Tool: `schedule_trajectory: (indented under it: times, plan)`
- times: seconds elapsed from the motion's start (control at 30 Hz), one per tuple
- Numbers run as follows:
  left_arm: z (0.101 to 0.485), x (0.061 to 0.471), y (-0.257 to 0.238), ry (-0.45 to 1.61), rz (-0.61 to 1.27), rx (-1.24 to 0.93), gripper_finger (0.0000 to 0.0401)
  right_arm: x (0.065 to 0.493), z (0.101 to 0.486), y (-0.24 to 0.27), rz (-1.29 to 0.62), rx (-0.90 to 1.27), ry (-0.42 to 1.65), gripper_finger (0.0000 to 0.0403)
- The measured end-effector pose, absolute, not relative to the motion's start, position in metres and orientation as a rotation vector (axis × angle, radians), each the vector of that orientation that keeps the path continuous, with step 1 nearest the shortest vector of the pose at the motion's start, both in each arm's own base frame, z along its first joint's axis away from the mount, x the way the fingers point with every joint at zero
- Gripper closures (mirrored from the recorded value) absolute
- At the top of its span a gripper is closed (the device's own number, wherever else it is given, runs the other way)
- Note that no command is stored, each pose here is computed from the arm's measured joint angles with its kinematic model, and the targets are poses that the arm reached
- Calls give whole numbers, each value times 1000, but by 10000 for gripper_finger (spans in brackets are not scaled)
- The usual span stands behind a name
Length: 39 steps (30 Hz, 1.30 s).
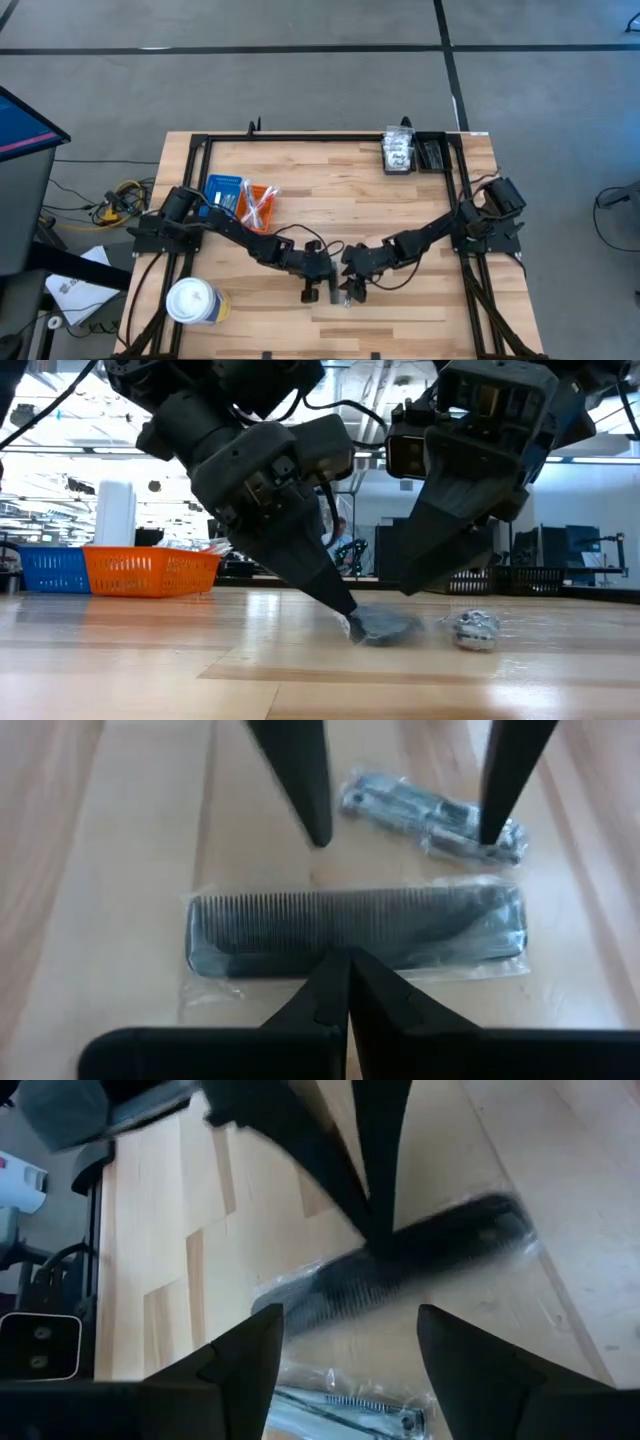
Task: Pick & Place Travel size toiletries
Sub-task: Put the black comb into the right black bin
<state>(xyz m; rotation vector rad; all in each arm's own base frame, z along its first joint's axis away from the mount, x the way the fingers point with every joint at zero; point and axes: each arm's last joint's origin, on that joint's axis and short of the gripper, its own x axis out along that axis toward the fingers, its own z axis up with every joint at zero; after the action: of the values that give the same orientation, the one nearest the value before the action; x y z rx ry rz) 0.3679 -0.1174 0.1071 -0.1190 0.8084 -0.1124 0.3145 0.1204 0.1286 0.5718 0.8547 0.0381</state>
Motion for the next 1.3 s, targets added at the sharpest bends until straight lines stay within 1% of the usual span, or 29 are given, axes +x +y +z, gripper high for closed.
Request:
schedule_trajectory:
  times: [0.3, 0.6, 0.7, 0.9, 1.13, 1.3]
  plan:
    - [105, 367, -117, 827, -126, -128, 401, 316, 129, 119, 49, 603, 861, 179]
    - [104, 367, -117, 827, -126, -127, 401, 316, 128, 115, 12, 656, 869, 179]
    - [105, 367, -118, 824, -120, -116, 401, 314, 126, 113, -10, 654, 906, 179]
    - [108, 363, -123, 821, -127, -85, 401, 314, 126, 113, -8, 655, 908, 179]
    - [112, 367, -124, 763, -142, -42, 401, 313, 125, 113, 1, 671, 925, 179]
    - [113, 368, -122, 763, -155, -52, 401, 314, 125, 112, -1, 672, 924, 179]
